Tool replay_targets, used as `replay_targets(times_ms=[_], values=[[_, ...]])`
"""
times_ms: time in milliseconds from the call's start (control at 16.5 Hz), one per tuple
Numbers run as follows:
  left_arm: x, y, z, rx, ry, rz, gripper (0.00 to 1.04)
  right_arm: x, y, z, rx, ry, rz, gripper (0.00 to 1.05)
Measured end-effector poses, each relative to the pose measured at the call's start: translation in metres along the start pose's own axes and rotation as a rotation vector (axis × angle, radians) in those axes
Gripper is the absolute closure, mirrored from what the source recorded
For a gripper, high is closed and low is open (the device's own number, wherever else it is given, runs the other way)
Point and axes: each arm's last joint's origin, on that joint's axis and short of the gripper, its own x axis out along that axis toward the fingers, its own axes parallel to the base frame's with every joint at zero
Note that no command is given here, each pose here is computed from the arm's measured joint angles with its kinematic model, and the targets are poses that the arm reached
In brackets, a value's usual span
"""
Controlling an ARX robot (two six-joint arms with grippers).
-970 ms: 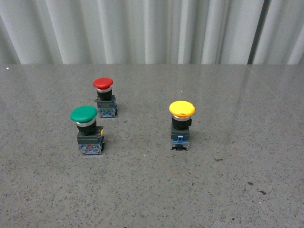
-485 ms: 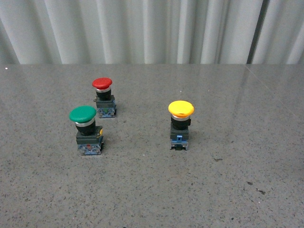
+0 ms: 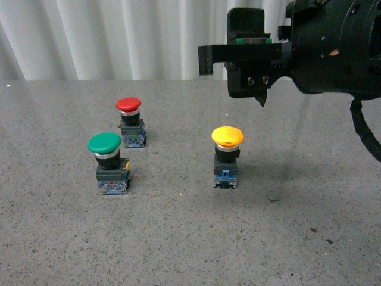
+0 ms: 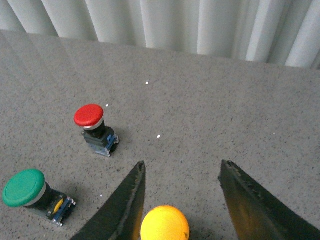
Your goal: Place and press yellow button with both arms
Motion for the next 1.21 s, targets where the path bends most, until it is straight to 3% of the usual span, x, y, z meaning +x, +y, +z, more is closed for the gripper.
replay_targets(times_ms=[61, 121, 1212], values=[[0.0, 0.0, 0.0, 0.0, 0.0, 0.0, 0.07, 0.009, 0.003, -0.021, 0.006, 0.071, 0.017, 0.94], [0.0, 0.0, 0.0, 0.0, 0.0, 0.0, 0.07, 0.01, 0.005, -0.023, 0.005, 0.079, 0.023, 1.0], [0.0, 0.0, 0.0, 0.0, 0.0, 0.0, 0.07, 0.024, 0.007, -0.046, 0.02, 0.169, 0.04, 1.03]])
